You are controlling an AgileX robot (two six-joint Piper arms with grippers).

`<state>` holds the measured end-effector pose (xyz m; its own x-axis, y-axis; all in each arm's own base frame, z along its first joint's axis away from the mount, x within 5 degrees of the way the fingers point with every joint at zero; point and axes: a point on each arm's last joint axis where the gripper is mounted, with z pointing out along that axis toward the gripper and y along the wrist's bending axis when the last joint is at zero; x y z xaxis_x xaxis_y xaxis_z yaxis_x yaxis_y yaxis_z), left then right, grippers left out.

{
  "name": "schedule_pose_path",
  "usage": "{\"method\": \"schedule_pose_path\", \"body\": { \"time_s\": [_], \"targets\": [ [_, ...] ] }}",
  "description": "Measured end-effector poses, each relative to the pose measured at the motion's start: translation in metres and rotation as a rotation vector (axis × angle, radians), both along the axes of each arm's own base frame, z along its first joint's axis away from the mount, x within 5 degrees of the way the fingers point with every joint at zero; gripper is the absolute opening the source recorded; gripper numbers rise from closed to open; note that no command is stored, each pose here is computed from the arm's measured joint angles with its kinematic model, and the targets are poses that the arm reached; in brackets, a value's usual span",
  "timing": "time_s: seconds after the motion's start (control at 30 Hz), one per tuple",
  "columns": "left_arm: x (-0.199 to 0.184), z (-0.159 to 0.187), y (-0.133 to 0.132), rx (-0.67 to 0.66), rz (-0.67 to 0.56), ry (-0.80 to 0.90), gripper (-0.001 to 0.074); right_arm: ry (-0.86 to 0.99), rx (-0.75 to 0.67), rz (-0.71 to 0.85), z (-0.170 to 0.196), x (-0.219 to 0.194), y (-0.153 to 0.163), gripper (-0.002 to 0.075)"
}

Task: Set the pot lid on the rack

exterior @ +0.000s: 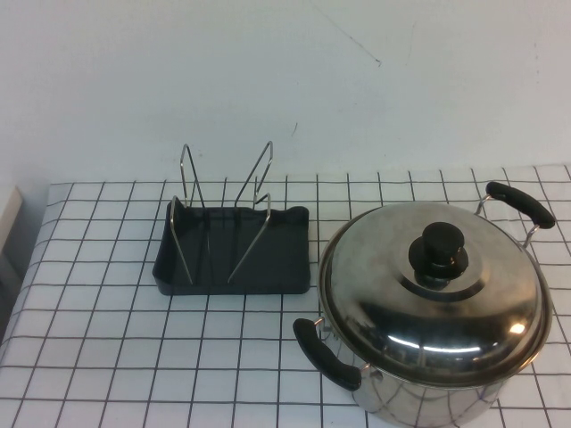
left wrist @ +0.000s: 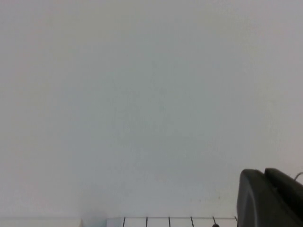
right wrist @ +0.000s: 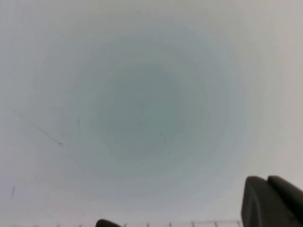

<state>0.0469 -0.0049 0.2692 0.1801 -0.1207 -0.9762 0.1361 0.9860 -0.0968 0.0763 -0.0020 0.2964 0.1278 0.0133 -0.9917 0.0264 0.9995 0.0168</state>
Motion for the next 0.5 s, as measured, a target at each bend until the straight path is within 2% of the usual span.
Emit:
{"method": "schedule_pose_path", "body": {
  "time_s": [0.1,0.37,0.5],
  "targets": [
    [0.006,-0.004,0.000,-0.005,0.003,0.058,-0.0002,0.073,-0.001,0.080,0.000,0.029,0.006,-0.0003],
    [0.015,-0.008,-0.001,-0.046,-0.003,0.125,-0.0002,0.184,-0.137,0.572,0.001,0.108,0.044,-0.0002],
    [0.015,-0.008,-0.001,-0.065,-0.005,0.127,-0.0002,0.248,-0.129,0.703,-0.010,0.141,0.053,-0.0003]
  ]
}}
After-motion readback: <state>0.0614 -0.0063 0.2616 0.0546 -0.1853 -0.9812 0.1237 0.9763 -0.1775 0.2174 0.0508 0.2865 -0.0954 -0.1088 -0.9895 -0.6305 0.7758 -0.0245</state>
